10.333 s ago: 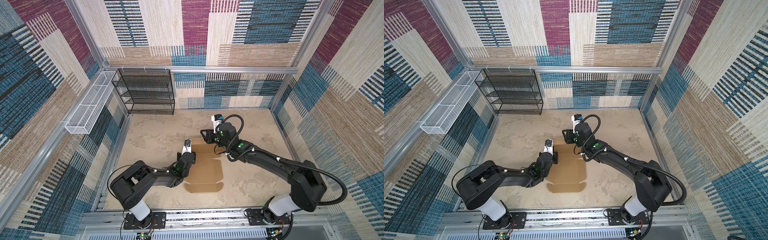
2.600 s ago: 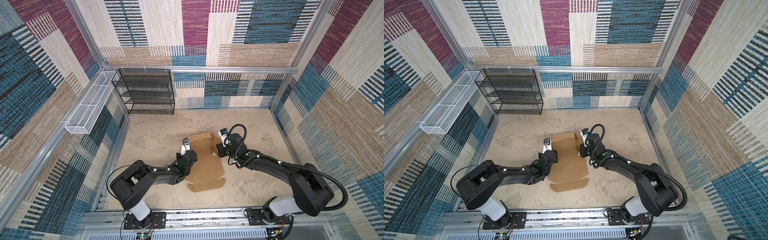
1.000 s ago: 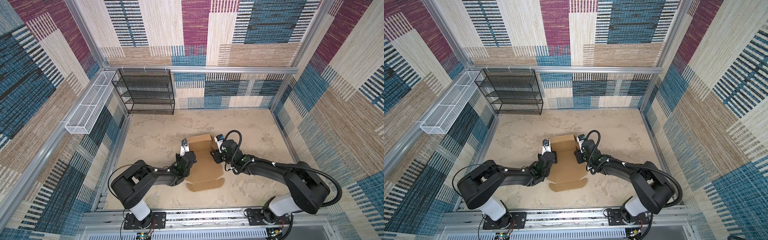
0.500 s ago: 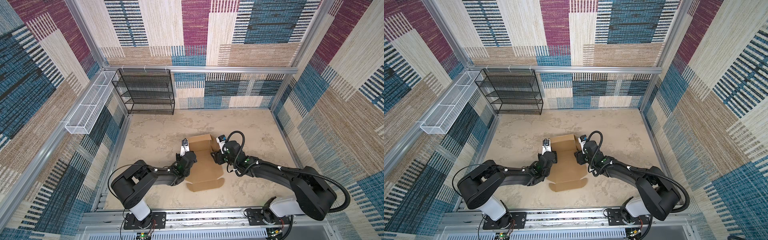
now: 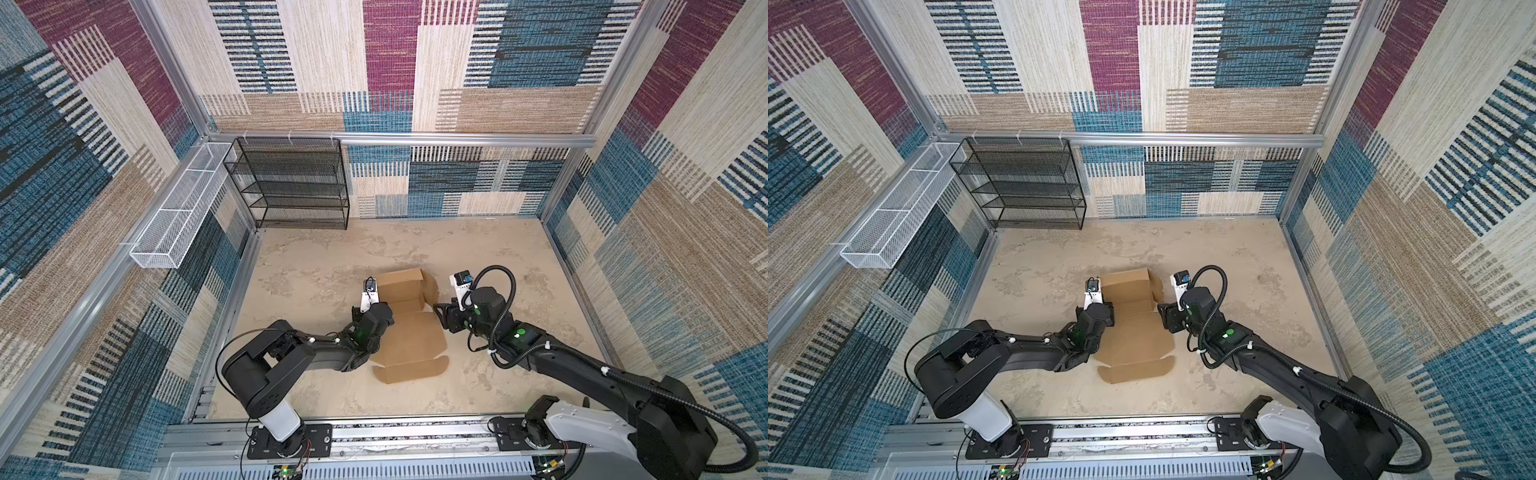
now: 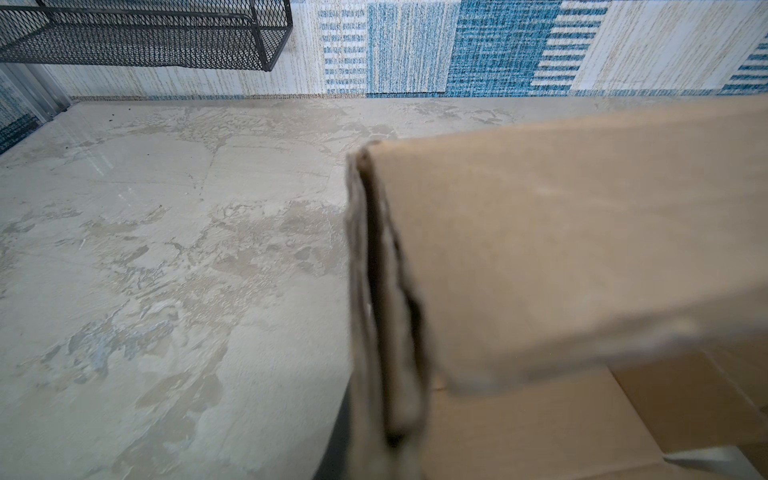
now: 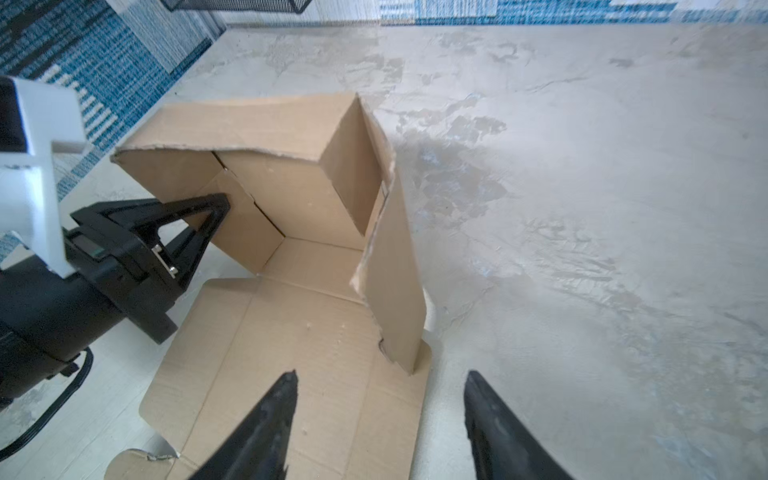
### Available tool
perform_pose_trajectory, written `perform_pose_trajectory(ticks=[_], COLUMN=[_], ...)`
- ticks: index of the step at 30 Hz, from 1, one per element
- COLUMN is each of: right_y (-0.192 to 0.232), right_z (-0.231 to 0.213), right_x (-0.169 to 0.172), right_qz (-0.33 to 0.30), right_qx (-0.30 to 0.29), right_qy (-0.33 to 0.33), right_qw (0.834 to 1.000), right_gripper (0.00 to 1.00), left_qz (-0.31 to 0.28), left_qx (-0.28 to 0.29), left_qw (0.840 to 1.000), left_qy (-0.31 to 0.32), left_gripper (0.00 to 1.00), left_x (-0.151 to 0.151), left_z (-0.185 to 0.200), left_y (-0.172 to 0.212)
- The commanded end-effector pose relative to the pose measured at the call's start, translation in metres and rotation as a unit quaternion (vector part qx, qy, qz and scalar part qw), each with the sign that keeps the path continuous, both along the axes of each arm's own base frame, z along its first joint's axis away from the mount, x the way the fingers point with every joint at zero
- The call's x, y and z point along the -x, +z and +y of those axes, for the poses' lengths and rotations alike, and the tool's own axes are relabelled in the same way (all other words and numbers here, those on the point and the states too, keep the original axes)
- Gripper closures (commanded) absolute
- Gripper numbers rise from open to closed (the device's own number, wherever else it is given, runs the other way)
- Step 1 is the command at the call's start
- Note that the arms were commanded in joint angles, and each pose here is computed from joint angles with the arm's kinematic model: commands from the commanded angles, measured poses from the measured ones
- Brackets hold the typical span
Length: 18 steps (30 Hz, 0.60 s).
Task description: Fold the paper box
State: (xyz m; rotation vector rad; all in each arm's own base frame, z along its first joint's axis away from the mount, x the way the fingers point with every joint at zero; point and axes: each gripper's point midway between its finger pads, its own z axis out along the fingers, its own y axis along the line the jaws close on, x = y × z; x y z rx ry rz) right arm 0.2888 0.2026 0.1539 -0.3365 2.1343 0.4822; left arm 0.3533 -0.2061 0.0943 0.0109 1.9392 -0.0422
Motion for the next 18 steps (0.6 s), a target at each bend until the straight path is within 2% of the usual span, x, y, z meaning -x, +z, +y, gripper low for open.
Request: perform_pose_trajectory(ticks=[1,6,10,18], right_y=[-0.003,-0.004,-0.005,-0.031], right_z=[-0.019,-0.046,-0.053,-0.025], right_x=[-0.003,-0.022,-0.04,-0.065], right_qz=[0.0,0.007,-0.002,0.013], right_qx=[0.016,0.018,0.037,0.045], right_qy=[-0.038,-0.08,-0.086,-0.03], right_qw=[0.999,0.997,0.996,0.998], right_gripper=[0.33,0.34,0.35,0.38], left_qz=[0.051,0.052,0.052,0.049], left_qx=[-0.041,-0.042,-0.044,-0.05], left_qw=[0.998,0.998,0.997,0.997], left_qy=[-0.021,-0.021,-0.021,-0.018], left_gripper=[1.0,1.0,1.0,1.0], left_x=[0.01,0.011,0.011,0.011], left_z=[0.002,0.003,0.003,0.005], left_y=[-0.025,-0.025,-0.026,-0.026])
